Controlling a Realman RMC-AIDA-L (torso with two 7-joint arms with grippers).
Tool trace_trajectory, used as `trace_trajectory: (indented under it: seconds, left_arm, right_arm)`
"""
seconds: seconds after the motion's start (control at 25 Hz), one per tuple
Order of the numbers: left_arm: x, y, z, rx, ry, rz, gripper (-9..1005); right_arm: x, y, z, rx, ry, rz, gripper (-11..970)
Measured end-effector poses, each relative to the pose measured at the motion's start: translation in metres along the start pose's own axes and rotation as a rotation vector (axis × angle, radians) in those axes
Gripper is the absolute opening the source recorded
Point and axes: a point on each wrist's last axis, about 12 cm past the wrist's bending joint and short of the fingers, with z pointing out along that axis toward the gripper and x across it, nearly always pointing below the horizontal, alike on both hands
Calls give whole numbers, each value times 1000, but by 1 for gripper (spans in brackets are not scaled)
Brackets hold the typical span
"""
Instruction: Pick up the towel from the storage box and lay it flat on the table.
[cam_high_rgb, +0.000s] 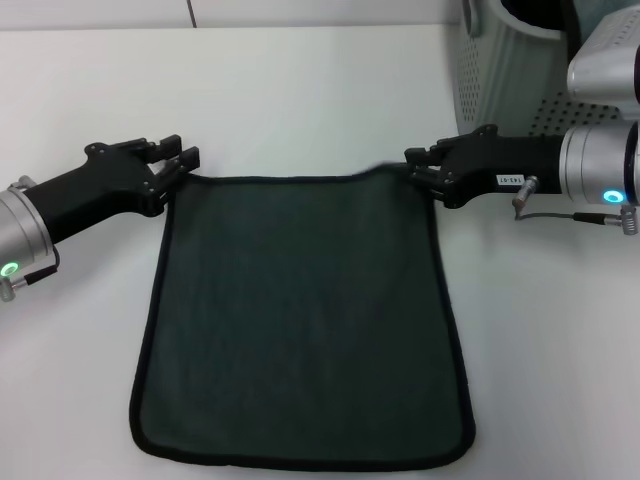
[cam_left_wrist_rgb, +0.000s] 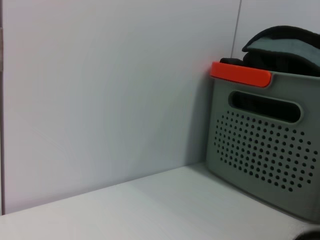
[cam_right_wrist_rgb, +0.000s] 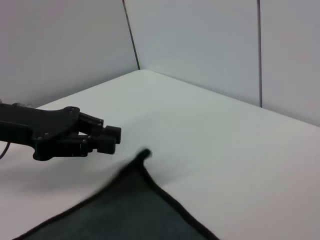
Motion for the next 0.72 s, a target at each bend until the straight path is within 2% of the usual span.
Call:
trace_trajectory:
  seconds: [0.28,0.44,0.52,0.72]
  left_arm:
    - [-2,2,-4,7,-13,1,265]
    - [-8,-2,-9,71,-53,14,444]
    - [-14,-8,-14,151,-84,30,501]
    - [-26,-34,-36,492,-133,93,559]
  right_arm:
    - [-2,0,-1,0,-10,0,309]
    - [1,3,-4,-24,-14,-18,460]
    - [5,9,-5,-80,-18,-41,512]
    - [18,41,-29,-372,-138,-143,641]
